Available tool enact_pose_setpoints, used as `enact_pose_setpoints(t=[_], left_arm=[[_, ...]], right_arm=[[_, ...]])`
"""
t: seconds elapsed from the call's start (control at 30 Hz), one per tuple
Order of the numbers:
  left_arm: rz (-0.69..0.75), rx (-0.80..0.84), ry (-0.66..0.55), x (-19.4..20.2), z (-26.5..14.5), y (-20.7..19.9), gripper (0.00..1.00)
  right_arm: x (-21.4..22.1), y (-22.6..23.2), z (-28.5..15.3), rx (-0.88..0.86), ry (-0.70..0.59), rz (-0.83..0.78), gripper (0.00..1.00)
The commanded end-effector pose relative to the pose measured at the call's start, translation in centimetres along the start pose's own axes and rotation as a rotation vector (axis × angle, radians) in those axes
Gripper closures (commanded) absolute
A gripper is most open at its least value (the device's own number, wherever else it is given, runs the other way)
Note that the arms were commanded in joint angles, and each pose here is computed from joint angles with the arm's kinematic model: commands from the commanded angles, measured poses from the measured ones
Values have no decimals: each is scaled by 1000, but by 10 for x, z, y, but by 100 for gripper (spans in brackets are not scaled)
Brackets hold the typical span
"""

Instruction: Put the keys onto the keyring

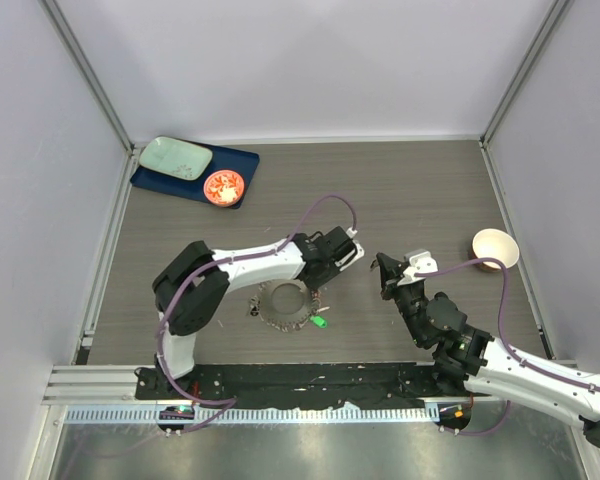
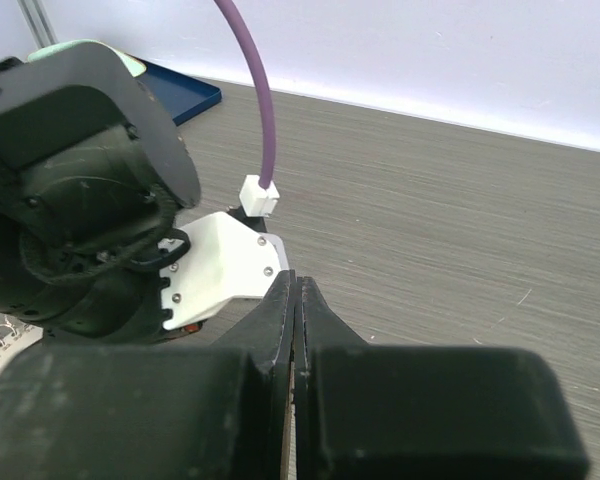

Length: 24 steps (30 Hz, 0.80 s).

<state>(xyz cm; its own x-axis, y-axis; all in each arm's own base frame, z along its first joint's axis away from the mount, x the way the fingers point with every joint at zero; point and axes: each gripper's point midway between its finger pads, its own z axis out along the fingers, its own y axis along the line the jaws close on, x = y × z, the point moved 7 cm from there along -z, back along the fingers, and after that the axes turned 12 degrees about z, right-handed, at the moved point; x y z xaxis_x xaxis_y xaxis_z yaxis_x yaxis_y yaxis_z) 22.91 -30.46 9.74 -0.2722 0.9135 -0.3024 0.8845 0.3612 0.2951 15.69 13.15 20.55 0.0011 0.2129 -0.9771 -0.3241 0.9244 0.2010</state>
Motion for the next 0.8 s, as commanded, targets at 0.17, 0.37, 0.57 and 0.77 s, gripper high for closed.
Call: enact_pose_setpoints(t=[0.17,0.37,0.57,0.77], left_arm=[[-48,-32,-223,-3,-45,8,100],[-95,53,-449,9,-65,9,100],[-87,144,-686,25,-85,5,100],[-63,204,-830,40,-93,1,100]], right_arm=[[-12,8,1,-52,-45,54,99],[-11,20,2,-160,-31,21,99],[-9,38,2,-320,-4,-33,99],[-6,52,0,-448,22,-69,99]])
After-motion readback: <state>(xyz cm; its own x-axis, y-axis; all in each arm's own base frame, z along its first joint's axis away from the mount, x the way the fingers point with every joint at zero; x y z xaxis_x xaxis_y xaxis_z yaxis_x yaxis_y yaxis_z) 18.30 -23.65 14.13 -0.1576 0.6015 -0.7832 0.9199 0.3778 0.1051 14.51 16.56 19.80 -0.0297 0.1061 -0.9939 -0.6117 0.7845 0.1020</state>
